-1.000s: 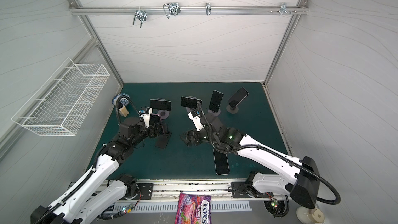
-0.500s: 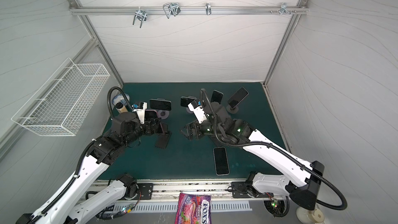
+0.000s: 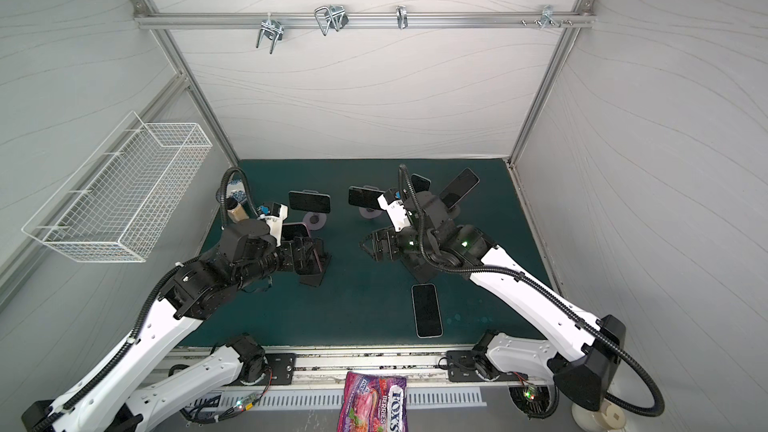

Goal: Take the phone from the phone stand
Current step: 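Lift the pink phone up off the black stand with the left gripper, then carry the pink phone toward the white phone while the right gripper moves aside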

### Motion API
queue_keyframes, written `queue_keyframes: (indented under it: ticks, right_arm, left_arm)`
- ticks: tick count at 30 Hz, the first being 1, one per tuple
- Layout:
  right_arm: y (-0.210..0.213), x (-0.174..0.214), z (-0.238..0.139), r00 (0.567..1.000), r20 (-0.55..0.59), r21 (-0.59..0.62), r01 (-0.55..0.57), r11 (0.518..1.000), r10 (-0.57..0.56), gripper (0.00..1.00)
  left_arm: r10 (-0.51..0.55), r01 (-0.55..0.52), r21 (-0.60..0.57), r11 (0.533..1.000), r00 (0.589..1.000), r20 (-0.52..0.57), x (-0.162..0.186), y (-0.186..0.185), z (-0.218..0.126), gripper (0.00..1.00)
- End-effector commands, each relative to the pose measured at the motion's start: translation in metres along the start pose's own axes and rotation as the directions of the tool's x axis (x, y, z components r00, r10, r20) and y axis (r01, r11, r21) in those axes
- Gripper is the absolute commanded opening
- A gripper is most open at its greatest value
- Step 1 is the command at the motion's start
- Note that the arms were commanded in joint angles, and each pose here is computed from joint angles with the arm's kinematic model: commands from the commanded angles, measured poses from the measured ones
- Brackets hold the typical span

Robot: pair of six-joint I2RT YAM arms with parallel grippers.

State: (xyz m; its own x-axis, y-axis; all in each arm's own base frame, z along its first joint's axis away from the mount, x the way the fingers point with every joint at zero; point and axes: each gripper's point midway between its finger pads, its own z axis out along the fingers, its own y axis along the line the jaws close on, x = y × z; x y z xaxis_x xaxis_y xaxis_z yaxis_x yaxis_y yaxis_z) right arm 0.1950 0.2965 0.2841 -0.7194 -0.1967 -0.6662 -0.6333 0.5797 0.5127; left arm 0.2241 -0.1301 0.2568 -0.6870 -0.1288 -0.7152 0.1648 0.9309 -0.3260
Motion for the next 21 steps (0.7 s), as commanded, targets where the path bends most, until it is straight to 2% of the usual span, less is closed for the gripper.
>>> queue_keyframes:
  ticks: [1,8,13,21]
  right_arm:
    - [-0.004,0.009,-0.014,1.000,-0.010,0.017,0.008,1.000,-0.007,0.86]
    - [-0.013,0.021,-0.030,1.000,0.001,0.048,-0.001,0.999,0.001,0.86]
    - [-0.026,0.036,-0.040,1.000,-0.006,0.093,-0.005,0.996,0.006,0.86]
    - [-0.041,0.047,-0.059,0.998,0.000,0.179,-0.069,0.981,0.070,0.86]
  left_arm:
    - [-0.077,0.074,0.053,0.996,0.995,0.061,-0.019,-0.014,-0.019,0.49]
    - [-0.052,0.054,0.101,0.993,0.998,-0.016,-0.007,-0.039,-0.008,0.49]
    - [-0.028,0.030,0.133,0.991,0.999,-0.022,0.001,-0.061,-0.001,0.49]
    - [-0.013,0.032,0.221,0.975,0.996,-0.087,0.017,-0.100,0.021,0.49]
